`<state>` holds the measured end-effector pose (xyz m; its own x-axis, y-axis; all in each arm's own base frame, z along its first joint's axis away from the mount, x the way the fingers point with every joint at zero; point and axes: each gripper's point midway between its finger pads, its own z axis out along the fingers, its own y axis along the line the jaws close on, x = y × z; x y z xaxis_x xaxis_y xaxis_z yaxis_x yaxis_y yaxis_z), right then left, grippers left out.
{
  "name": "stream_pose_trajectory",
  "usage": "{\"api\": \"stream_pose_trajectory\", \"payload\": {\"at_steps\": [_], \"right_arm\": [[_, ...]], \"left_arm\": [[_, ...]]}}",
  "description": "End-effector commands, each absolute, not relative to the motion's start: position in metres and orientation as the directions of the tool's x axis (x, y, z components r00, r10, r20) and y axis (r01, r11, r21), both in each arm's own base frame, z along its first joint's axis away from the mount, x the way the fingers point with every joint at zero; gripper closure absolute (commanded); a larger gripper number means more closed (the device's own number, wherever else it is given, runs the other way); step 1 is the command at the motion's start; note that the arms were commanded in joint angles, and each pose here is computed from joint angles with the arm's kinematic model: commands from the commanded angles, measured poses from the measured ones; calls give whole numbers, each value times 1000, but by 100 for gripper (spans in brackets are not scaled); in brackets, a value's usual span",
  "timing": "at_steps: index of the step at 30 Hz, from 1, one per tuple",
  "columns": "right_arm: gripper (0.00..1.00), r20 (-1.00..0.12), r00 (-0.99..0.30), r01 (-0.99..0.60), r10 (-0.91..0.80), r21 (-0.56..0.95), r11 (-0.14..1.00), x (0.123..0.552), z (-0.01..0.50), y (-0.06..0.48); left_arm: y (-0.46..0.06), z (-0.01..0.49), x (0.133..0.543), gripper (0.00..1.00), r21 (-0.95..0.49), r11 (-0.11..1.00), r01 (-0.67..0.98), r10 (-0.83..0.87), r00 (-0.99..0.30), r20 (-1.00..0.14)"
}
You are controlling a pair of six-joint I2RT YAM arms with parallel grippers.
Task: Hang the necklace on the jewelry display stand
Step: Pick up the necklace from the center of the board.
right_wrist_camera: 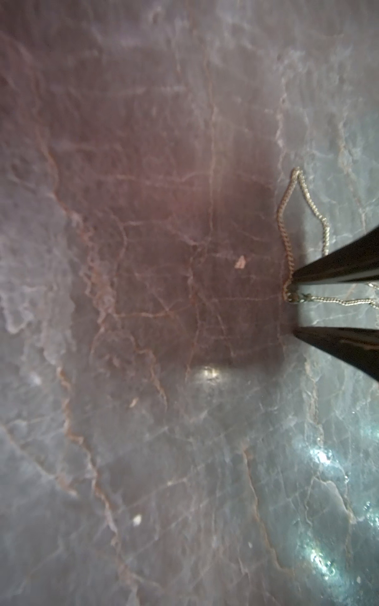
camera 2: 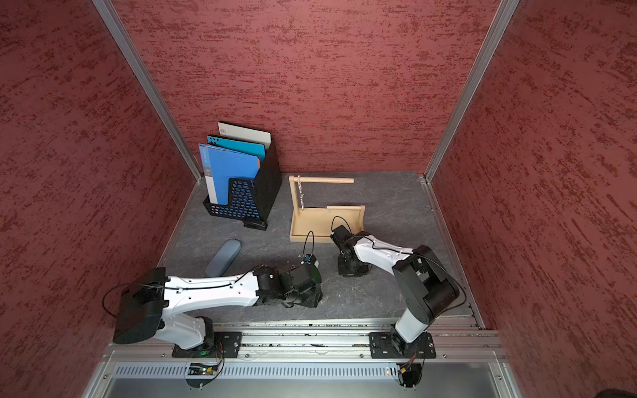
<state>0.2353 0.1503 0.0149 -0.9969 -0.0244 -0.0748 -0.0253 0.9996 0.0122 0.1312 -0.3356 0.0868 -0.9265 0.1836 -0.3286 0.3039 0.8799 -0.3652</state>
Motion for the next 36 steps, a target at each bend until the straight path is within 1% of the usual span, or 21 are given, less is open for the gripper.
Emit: {"api": "stream_pose_trajectory", "payload": {"at_steps": [1, 3, 7, 9, 17, 19, 21, 25, 28, 31, 33, 36], "right_arm": [[76, -58, -998, -17, -18, -10, 1000, 229, 3, 148], [79, -55, -998, -17, -18, -18, 1000, 225, 3, 146], [94, -64, -998, -22, -24, -26, 999, 220, 6, 143], [100, -78, -996, -33, -36, -33, 999, 221, 12, 142], [100, -188, -976, -98, -106, -49, 994, 236, 64, 140], [100, -212, -970, -117, -123, -37, 992, 237, 80, 141], [100, -265, -955, -133, -133, -15, 991, 239, 108, 143], [100, -326, -935, -150, -137, 15, 989, 238, 145, 144], [100, -355, -921, -194, -159, 65, 979, 232, 175, 151], [100, -403, -892, -266, -204, 103, 958, 226, 212, 159], [100, -432, -869, -313, -241, 105, 944, 223, 238, 160], [100, -453, -834, -388, -314, 78, 919, 216, 269, 162]], "left_arm": [[-333, 89, 134, 52, -362, 880, 309, 184, -922, -340], [-332, 88, 133, 52, -363, 880, 305, 181, -924, -337], [-331, 86, 133, 52, -365, 881, 301, 176, -925, -336], [-330, 87, 133, 51, -364, 882, 300, 176, -925, -337], [-314, 97, 143, 50, -333, 893, 301, 168, -912, -374], [-308, 106, 148, 49, -322, 893, 315, 173, -899, -402], [-302, 118, 154, 49, -317, 887, 335, 174, -880, -442], [-291, 144, 166, 48, -338, 868, 363, 152, -843, -515], [-291, 168, 172, 46, -347, 827, 443, 166, -781, -602], [-295, 200, 172, 44, -326, 760, 562, 191, -673, -714], [-297, 224, 171, 42, -303, 705, 642, 195, -585, -787], [-300, 257, 173, 42, -258, 660, 706, 183, -484, -855]]}}
